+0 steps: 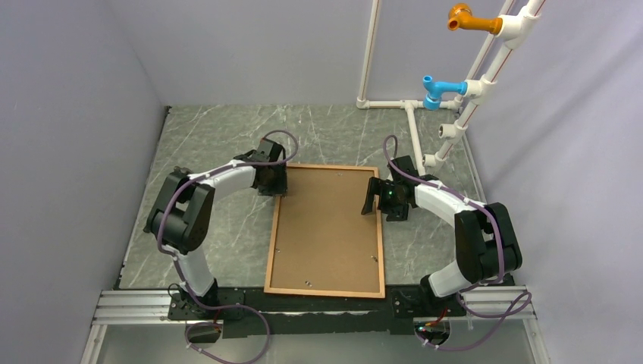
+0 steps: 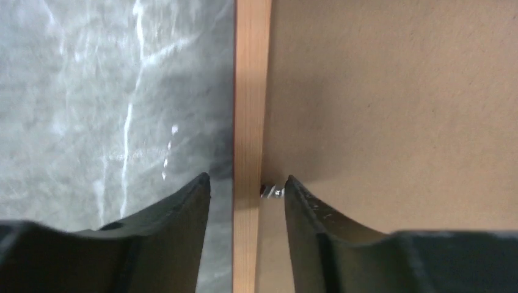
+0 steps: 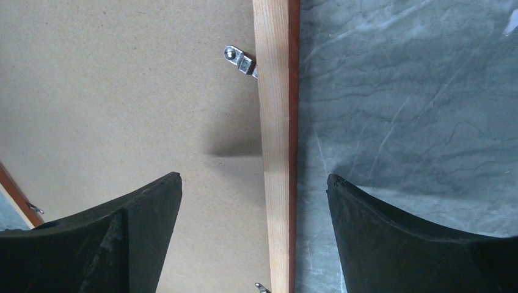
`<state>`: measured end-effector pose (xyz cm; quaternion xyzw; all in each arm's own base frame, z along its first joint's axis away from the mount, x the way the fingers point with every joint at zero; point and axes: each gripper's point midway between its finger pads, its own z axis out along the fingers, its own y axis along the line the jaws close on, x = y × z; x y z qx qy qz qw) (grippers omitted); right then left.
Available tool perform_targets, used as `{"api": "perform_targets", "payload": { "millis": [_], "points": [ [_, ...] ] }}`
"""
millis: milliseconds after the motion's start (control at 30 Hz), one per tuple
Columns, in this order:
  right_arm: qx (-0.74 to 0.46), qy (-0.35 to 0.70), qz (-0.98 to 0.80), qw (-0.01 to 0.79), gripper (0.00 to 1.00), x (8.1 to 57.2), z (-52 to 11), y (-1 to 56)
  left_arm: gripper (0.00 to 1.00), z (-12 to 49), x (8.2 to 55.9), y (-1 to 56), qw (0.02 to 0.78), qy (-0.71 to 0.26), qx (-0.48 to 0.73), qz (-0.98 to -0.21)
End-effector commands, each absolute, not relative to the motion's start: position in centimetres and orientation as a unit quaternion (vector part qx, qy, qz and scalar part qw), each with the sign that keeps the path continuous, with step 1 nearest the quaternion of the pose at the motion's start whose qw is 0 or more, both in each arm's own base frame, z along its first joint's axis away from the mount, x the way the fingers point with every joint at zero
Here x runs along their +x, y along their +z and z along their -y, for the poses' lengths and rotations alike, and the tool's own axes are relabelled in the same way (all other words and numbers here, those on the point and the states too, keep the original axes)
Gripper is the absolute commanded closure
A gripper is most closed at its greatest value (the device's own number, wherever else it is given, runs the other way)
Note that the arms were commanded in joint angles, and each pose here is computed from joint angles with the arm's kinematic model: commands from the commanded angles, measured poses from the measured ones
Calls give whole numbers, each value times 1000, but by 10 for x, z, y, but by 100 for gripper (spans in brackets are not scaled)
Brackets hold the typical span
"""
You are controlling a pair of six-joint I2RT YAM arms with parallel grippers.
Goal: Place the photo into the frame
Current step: Install the photo frame at the center of the board, then adjust the photo frame at the center of the board.
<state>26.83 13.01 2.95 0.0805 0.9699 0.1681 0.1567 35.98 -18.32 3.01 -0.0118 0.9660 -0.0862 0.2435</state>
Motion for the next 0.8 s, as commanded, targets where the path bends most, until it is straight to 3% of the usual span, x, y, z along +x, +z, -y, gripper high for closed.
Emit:
{"api": "perform_targets", "payload": {
  "millis": [0,67,133,400,767],
  "points": [
    [96,157,-967,176,10,272,-125,39,27,185,348,59,253,-134,-23,-958],
    [101,153,-967,175,10,271,-123,39,13,183,343,67,257,-144,-30,-955],
    [106,150,-968,172,10,268,-121,38,10,184,333,75,259,-164,-33,-951],
    [123,183,-967,127,10,237,-130,28,12,206,290,68,231,-273,-36,-933],
    [100,238,-963,82,12,191,-167,15,16,241,307,57,186,-327,-13,-927]
  ]
}}
